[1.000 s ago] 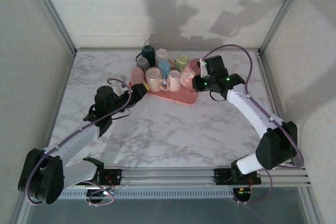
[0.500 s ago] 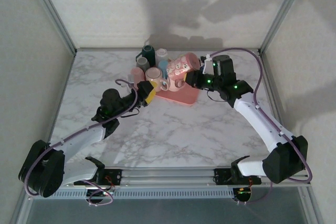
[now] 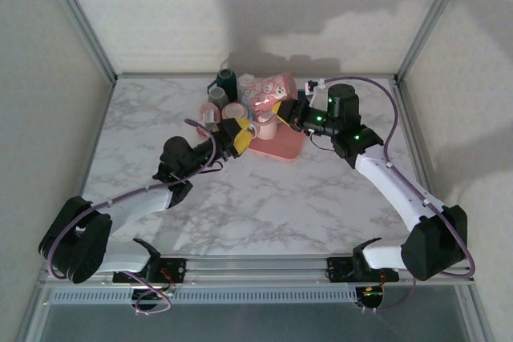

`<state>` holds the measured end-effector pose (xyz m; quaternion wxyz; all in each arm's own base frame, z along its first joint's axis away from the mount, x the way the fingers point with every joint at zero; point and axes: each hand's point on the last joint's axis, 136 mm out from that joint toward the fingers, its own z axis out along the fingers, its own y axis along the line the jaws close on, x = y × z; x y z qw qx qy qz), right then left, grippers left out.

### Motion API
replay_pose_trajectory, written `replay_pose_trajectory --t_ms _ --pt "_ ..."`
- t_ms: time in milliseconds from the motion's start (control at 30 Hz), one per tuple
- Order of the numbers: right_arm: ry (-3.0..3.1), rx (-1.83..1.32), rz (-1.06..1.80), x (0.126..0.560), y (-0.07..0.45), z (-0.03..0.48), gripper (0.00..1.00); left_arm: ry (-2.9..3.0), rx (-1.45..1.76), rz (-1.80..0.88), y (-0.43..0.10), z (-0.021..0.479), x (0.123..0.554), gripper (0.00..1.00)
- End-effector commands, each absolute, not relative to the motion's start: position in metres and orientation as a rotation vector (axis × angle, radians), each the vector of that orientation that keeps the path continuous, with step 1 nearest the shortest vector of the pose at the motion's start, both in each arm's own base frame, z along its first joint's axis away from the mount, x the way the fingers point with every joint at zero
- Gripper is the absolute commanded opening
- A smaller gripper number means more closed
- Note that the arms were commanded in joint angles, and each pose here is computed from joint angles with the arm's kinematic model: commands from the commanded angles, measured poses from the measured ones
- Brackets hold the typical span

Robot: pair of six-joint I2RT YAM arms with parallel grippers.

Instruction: Turn the mug right side up

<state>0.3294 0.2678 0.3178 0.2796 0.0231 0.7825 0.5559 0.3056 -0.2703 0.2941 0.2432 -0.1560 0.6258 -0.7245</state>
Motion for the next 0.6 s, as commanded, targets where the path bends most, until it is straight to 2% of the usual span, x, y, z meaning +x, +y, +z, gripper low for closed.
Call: replay_pose_trajectory --t_ms 0,333,567 --pt "1.878 -0.050 1.603 0.323 0.271 0.373 0.00 1.601 -0.431 -2.071 -0.271 0.320 0.307 0.66" --pt "1.838 -0.056 1.669 0.313 0.274 0.378 0.00 1.609 -0.460 -2.138 -0.288 0.320 0.313 0.62" --pt "1.843 -0.079 1.706 0.304 0.279 0.375 0.00 1.552 -0.449 -2.231 -0.300 0.333 0.319 0.49"
